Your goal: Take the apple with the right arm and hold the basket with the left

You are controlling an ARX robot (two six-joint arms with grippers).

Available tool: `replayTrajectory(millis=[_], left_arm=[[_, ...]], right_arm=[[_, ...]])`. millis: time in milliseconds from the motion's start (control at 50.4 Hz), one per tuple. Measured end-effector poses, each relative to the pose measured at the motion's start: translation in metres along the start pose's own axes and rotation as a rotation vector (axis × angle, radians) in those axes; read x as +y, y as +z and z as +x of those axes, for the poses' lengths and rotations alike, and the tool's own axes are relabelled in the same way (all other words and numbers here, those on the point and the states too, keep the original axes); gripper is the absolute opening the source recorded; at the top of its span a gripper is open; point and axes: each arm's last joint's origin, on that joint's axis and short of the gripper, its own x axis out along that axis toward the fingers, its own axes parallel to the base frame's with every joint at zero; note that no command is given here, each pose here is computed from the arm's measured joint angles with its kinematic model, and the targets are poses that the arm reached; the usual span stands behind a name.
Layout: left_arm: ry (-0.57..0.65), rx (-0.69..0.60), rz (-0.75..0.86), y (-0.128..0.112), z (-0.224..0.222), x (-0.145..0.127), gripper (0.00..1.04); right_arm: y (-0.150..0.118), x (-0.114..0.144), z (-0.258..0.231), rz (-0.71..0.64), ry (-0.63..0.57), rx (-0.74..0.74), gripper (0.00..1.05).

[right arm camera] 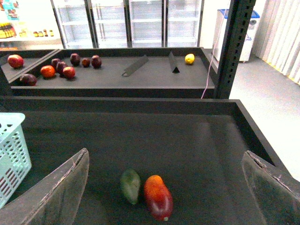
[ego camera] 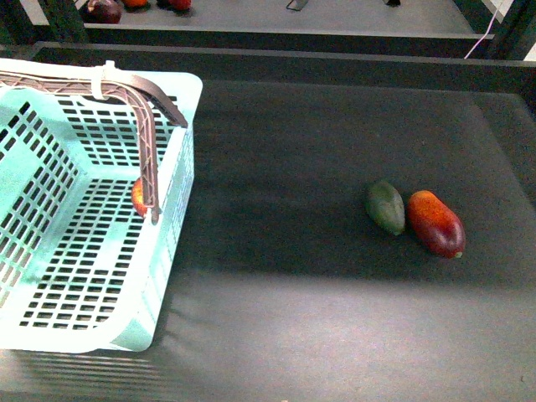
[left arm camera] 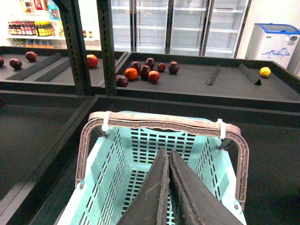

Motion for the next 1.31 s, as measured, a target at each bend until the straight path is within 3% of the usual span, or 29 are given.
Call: replayTrajectory(millis=[654, 754, 912, 1071, 1150, 1309], left_arm=[[0.0, 0.0, -0.001, 0.0, 0.0, 0.0, 0.04], [0.0, 0.0, 0.0, 0.0, 0.0, 0.0, 0.19], [0.0, 0.0, 0.0, 0.0, 0.0, 0.0, 0.58], [0.0, 0.0, 0.0, 0.0, 0.0, 0.0, 0.88], [0.0, 0.0, 0.002, 0.0, 0.0, 0.0, 0.99], [0.0, 0.0, 0.002, 0.0, 0.0, 0.0, 0.98]], right_arm=[[0.0, 0.0, 0.0, 0.0, 0.0, 0.0, 0.96], [0.0, 0.0, 0.0, 0.0, 0.0, 0.0, 0.96], [0.0, 0.0, 0.0, 0.0, 0.0, 0.0, 0.96], [0.0, 0.0, 0.0, 0.0, 0.0, 0.0, 0.96], [0.0, 0.0, 0.0, 0.0, 0.0, 0.0, 0.96], [0.0, 0.0, 0.0, 0.0, 0.0, 0.0, 0.96]])
